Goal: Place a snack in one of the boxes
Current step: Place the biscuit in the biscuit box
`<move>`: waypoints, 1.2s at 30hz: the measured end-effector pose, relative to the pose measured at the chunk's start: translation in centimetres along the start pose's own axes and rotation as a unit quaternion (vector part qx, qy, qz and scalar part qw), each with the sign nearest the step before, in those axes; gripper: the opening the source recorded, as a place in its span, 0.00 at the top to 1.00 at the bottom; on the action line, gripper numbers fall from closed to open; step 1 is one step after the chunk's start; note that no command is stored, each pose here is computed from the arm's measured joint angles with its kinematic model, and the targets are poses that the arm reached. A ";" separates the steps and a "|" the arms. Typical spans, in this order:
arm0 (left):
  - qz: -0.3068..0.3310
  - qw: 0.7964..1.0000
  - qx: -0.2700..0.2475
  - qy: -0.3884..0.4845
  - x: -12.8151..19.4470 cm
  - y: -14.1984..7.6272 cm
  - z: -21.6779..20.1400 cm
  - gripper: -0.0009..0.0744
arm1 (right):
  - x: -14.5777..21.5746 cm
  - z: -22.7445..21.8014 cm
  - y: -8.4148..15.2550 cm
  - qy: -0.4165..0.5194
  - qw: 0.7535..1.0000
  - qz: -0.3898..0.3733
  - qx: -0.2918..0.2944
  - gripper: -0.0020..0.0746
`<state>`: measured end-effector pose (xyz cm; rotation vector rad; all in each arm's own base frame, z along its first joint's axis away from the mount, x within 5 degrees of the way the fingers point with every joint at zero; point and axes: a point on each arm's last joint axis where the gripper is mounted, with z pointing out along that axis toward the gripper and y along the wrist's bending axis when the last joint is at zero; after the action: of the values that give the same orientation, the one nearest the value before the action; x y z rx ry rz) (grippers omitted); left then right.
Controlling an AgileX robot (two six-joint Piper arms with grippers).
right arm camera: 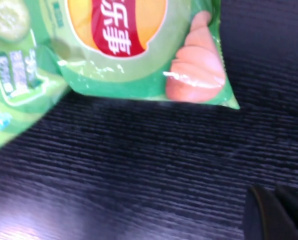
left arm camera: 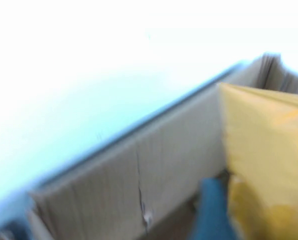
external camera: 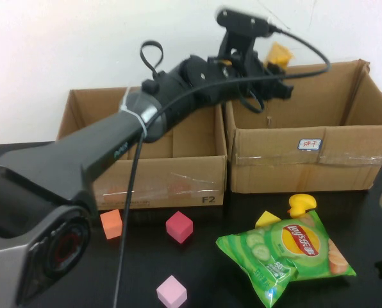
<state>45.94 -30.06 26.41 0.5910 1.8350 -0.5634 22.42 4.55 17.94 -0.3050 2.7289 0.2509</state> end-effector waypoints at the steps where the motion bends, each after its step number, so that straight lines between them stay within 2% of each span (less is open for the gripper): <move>1: -0.001 1.000 0.003 0.005 0.4 -0.1 0.3 0.46 | -0.1 0.0 0.0 0.000 1.000 0.004 -0.003 0.94; 3: -0.003 1.000 0.010 0.018 1.1 -0.1 0.6 0.31 | -0.2 0.0 0.2 -0.003 1.000 0.017 -0.010 0.94; 6: 0.001 0.999 0.023 0.033 1.3 -0.4 0.6 0.24 | -0.3 -0.1 0.4 -0.001 1.000 0.021 -0.023 0.94; 12: 0.013 0.999 0.027 0.044 1.3 -0.5 0.4 0.30 | -0.4 -0.1 1.1 -0.008 0.998 0.017 -0.058 0.93; 17: 0.019 0.998 0.025 0.046 1.3 -0.5 0.4 0.31 | -0.7 -0.2 1.6 -0.021 0.996 0.012 -0.085 0.93; 23: -0.008 0.999 0.019 0.045 1.6 -0.3 0.8 0.20 | -0.8 -0.3 1.9 -0.027 0.994 0.013 -0.104 0.93; 28: -0.052 0.997 0.009 0.056 2.9 0.6 1.5 0.17 | -0.8 -0.3 1.9 -0.028 0.994 0.013 -0.106 0.93; 32: -0.084 0.993 0.015 0.080 3.4 1.3 1.3 0.19 | -0.8 -0.3 2.0 -0.027 0.994 0.011 -0.108 0.93; 35: -0.091 0.990 0.035 0.103 2.3 1.9 -0.1 0.32 | -0.8 -0.3 2.0 -0.028 0.994 -0.005 -0.110 0.93; 36: -0.089 0.988 0.046 0.113 1.6 2.0 -0.8 0.39 | -0.8 -0.3 2.1 -0.031 0.993 -0.008 -0.114 0.93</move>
<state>46.16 -27.80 24.96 0.5761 2.0993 -0.7278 22.52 6.64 18.81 -0.3737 2.6389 0.5593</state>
